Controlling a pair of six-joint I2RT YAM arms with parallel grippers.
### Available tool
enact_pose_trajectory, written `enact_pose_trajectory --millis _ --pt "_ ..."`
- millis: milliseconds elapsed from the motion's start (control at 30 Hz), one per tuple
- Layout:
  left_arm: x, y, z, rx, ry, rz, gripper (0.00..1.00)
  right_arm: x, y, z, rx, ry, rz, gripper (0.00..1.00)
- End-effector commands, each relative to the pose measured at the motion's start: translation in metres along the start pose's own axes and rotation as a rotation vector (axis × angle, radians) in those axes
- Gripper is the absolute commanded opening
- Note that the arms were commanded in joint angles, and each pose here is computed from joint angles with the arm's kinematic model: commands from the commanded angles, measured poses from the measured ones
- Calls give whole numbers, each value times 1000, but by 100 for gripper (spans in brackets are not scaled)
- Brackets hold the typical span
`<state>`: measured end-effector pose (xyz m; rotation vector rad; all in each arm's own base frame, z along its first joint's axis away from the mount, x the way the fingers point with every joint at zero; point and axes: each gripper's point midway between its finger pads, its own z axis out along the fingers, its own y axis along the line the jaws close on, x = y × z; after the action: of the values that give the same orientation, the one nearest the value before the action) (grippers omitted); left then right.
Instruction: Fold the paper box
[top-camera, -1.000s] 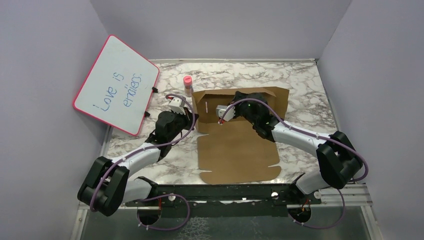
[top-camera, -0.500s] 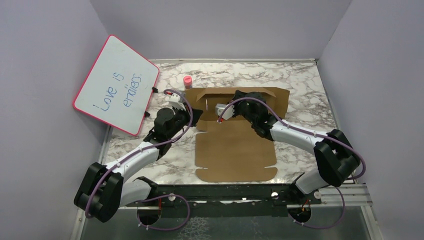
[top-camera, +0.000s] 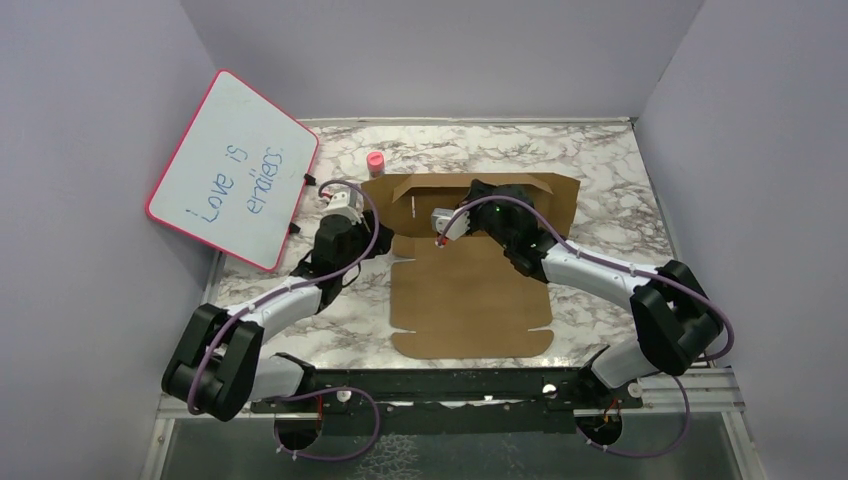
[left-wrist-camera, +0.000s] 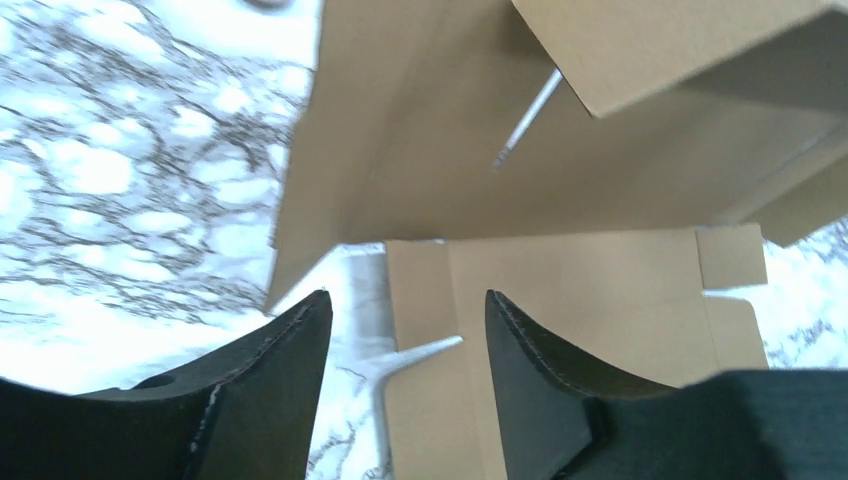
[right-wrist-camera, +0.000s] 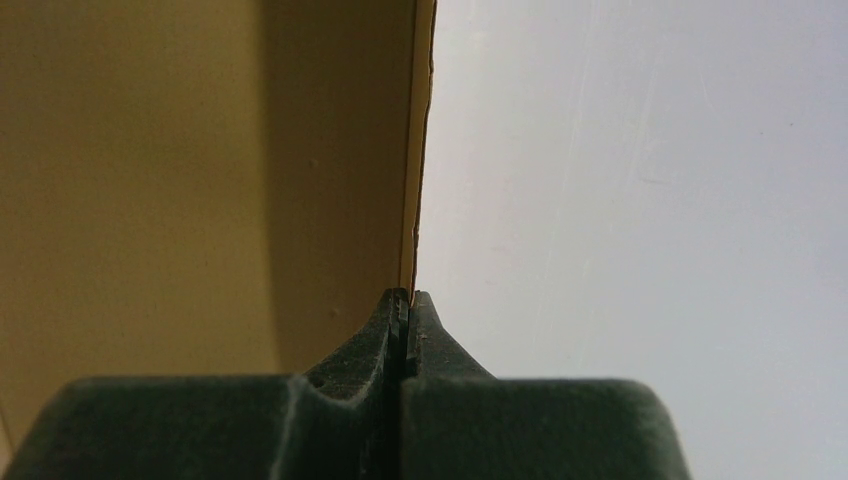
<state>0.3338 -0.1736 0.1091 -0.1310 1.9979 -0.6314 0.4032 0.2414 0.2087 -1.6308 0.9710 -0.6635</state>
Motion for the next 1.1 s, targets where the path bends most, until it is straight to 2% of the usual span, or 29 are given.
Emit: enact_pose_trajectory --millis 0,100,200,300,467,600,700,800,900,967,1067 --pt "-32 7 -7 -39 -110 69 62 -7 -17 -7 64 -27 -25 1" --pt "-54 9 -14 -56 -193 146 72 -6 -19 -7 69 -24 -27 1" --pt "-62 21 -13 -50 -240 183 76 -5 -21 -5 73 -17 -33 1" --pt "-63 35 -6 8 -256 159 76 -6 -23 -3 75 -17 -44 1" --pt "-70 27 0 104 -284 267 75 -9 -24 0 71 -28 -60 1" --pt "-66 17 6 220 -252 293 70 -10 -26 1 73 -33 -67 1" --pt "-67 20 13 233 -239 306 66 -9 -26 1 72 -33 -72 1" --pt "-69 21 20 250 -225 308 60 -10 -26 1 64 -39 -75 1" --pt "-65 14 25 306 -197 325 47 -11 -28 0 68 -43 -78 1" --pt "-62 10 25 336 -186 335 36 -12 -30 0 72 -43 -84 1" --pt "-59 4 22 368 -178 342 15 -11 -29 2 68 -37 -92 1"
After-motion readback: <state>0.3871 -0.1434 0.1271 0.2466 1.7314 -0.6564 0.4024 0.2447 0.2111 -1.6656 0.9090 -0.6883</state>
